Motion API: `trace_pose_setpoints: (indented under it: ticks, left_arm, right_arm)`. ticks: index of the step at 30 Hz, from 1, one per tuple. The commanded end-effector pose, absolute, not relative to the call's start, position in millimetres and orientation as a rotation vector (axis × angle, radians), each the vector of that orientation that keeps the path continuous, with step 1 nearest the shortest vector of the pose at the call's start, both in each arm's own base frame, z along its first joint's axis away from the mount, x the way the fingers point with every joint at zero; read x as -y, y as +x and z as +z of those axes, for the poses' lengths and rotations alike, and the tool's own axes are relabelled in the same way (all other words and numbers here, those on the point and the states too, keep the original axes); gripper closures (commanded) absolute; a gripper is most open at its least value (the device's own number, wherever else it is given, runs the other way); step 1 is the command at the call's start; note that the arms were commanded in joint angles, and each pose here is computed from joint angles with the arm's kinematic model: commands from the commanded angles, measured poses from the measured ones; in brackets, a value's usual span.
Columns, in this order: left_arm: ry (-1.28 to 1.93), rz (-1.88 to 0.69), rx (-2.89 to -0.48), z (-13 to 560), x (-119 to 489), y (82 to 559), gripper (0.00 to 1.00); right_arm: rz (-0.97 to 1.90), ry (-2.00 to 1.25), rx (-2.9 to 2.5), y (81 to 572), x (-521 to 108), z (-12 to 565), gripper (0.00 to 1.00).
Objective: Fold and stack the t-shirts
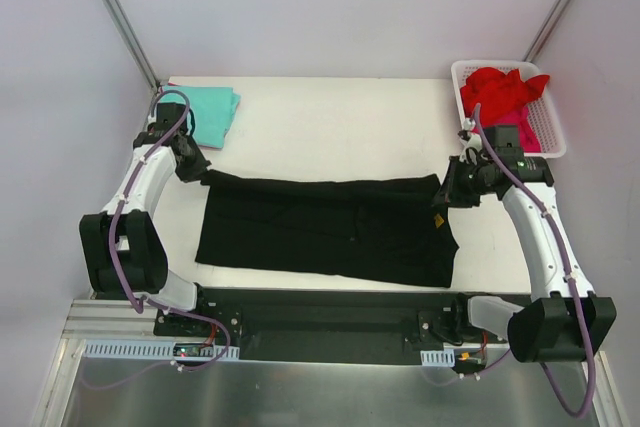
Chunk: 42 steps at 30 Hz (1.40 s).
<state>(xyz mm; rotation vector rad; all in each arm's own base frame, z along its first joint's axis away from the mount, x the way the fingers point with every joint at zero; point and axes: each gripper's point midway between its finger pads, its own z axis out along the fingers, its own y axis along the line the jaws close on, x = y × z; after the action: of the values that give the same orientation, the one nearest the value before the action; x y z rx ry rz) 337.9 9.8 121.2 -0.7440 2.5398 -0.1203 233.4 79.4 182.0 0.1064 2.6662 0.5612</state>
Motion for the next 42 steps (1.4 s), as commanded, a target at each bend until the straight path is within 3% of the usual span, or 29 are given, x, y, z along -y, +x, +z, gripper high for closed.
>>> trace_pose_setpoints:
  ticks: [1,42]
  left_arm:
    - [-0.782,-0.067,-2.504,121.0,-19.7,329.9,1.0]
    - [-0.897,-0.096,-2.562,88.2,-24.5,295.7,1.0]
  right_arm:
    - [0.52,0.066,-2.678,219.0,-80.6,178.9,0.99]
    - [0.051,-0.176,-2.975,146.3,-80.6,92.7,0.99]
